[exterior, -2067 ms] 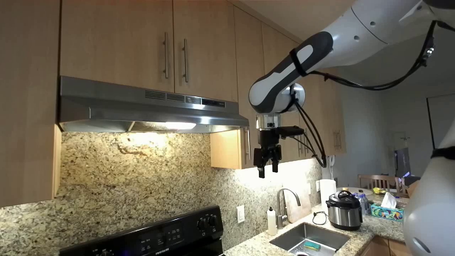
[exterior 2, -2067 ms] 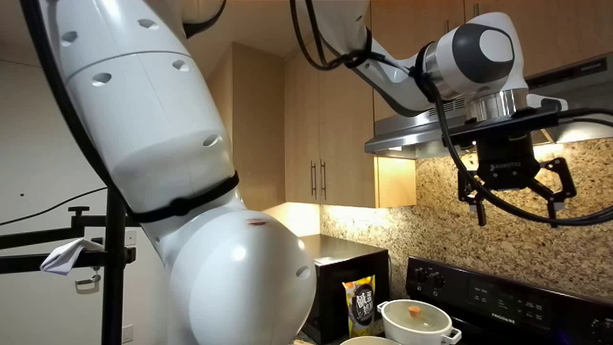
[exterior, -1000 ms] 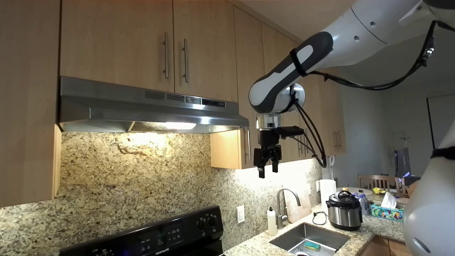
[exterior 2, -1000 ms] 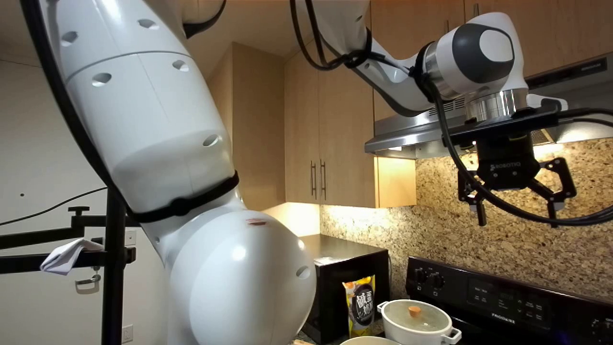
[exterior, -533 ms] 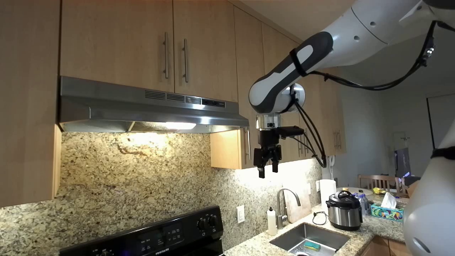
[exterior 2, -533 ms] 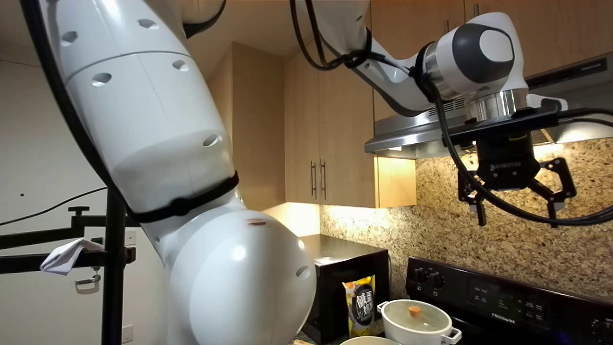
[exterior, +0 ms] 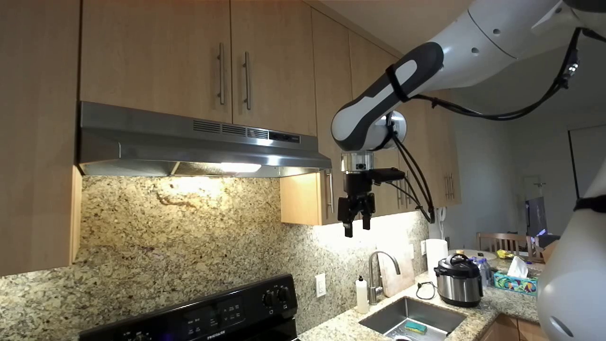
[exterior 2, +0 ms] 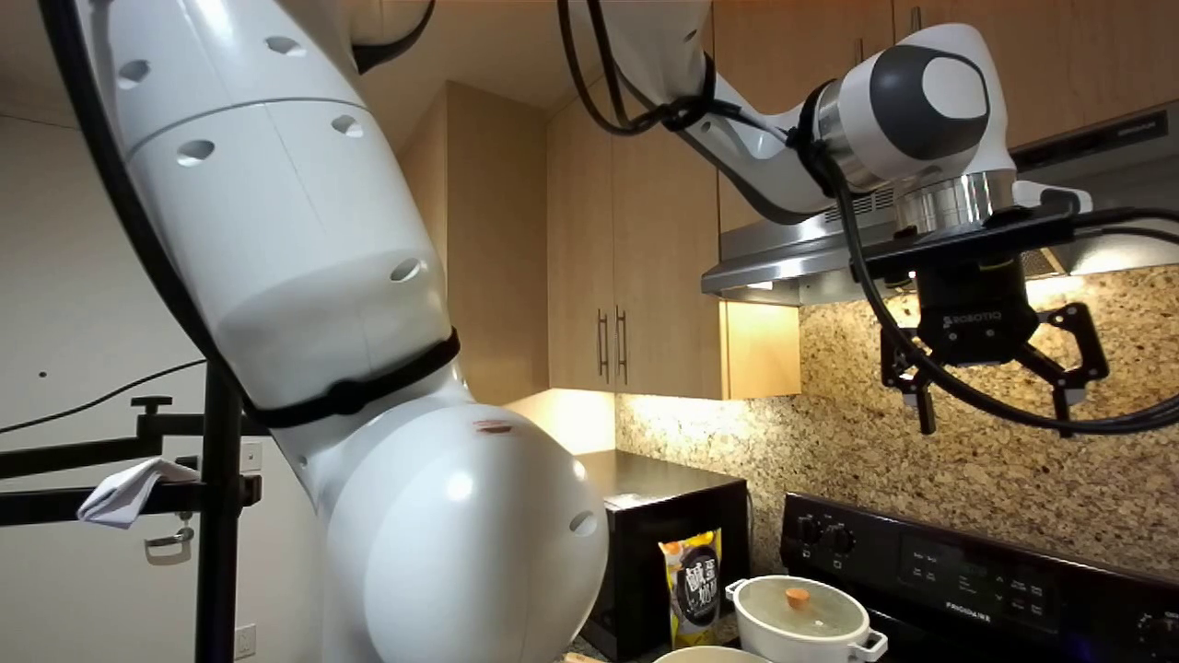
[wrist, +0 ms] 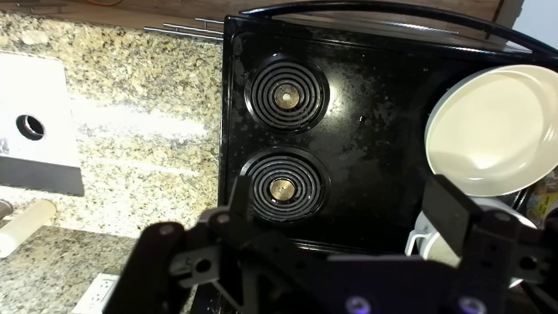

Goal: Turn the light of the hood off and then back on

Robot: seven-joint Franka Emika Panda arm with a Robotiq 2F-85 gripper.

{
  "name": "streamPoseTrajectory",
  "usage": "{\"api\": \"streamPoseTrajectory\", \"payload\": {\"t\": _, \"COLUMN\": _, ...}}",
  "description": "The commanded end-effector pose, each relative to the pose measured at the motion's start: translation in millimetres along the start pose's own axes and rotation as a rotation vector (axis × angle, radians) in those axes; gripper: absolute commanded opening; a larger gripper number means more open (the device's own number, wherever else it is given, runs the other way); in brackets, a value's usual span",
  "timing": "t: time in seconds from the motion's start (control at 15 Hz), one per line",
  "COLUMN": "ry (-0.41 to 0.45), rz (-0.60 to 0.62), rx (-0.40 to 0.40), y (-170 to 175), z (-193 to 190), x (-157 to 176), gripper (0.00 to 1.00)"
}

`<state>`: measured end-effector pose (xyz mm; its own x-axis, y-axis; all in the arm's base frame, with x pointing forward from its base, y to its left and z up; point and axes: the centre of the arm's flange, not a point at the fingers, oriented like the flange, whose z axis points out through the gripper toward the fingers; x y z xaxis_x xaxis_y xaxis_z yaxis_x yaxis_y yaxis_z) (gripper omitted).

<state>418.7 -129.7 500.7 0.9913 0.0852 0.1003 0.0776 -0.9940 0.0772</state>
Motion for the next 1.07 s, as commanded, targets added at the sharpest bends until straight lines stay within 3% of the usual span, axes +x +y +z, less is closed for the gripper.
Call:
{"api": "streamPoseTrajectory", "payload": {"t": 0.0, "ry": 0.0, "rz": 0.0, "rx": 0.0, "y": 0, "z": 0, "x": 0, "gripper": 1.0}}
{"api": "streamPoseTrajectory", "payload": {"t": 0.8, "ry": 0.0, "rz": 0.0, "rx": 0.0, "y": 0, "z": 0, "x": 0, "gripper": 1.0}}
{"api": "streamPoseTrajectory", "payload": {"t": 1.0, "ry": 0.064, "rz": 0.071, "rx": -0.036, "y": -4, "z": -18, "x": 3, "gripper": 1.0}}
